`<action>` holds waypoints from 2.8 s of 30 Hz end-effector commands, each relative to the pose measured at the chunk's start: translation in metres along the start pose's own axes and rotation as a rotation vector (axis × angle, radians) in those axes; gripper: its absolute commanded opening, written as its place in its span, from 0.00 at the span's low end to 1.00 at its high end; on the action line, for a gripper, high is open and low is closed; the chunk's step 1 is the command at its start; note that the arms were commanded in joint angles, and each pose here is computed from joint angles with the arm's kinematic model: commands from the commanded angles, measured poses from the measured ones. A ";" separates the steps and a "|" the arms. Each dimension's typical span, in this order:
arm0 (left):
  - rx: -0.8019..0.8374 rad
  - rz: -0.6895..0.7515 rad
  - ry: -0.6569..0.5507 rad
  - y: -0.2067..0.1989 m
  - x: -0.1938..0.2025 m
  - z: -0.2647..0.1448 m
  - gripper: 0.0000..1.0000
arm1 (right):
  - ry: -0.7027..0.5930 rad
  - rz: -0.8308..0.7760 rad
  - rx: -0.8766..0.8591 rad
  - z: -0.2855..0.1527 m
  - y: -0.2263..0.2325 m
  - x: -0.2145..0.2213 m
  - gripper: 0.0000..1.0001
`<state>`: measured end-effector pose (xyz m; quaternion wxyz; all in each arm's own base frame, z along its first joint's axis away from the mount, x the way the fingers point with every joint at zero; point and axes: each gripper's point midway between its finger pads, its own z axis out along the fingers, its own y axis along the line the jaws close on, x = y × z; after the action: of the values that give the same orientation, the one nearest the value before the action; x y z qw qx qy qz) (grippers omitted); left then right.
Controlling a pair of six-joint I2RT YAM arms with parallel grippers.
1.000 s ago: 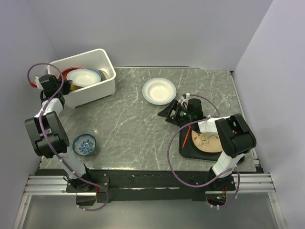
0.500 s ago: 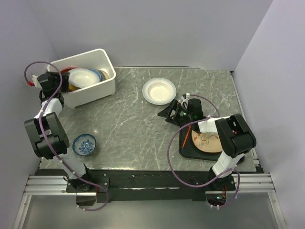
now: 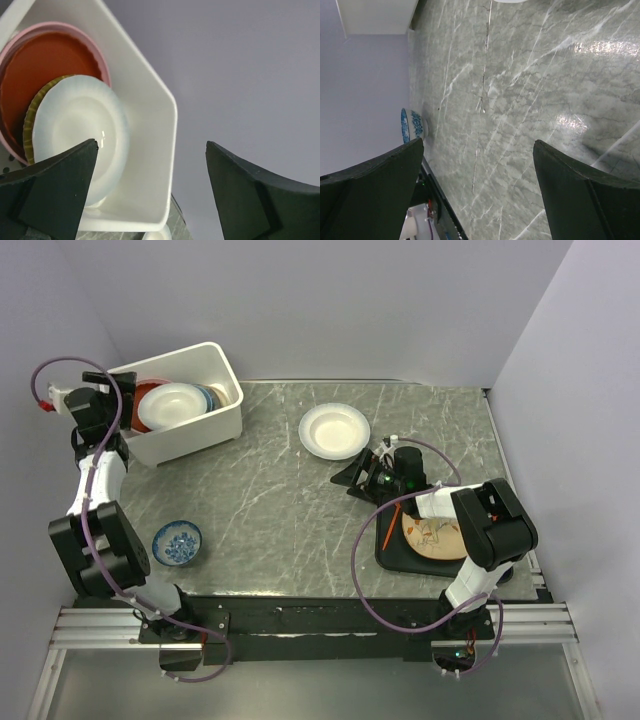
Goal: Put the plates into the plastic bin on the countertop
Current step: Place the plate in the plastic bin, then pick up the plate from the corner of the board.
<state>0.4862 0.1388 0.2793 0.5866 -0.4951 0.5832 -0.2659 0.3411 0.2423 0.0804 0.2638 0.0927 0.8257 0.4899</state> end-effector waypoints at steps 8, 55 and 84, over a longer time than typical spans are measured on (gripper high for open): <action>0.311 0.204 0.113 -0.122 0.007 -0.036 0.99 | -0.011 -0.044 -0.050 0.005 0.018 -0.004 0.98; 0.400 0.537 0.950 -0.079 0.375 -0.091 0.96 | -0.247 -0.143 0.127 -0.087 0.018 0.007 1.00; 0.219 0.347 1.084 0.033 0.478 -0.107 0.77 | -0.168 -0.145 0.095 -0.062 0.014 0.008 1.00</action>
<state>0.4541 -0.2908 0.0668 0.2776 -0.1022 0.8665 -0.4022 0.2922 0.2011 0.0951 0.3340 0.0985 0.8450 0.4058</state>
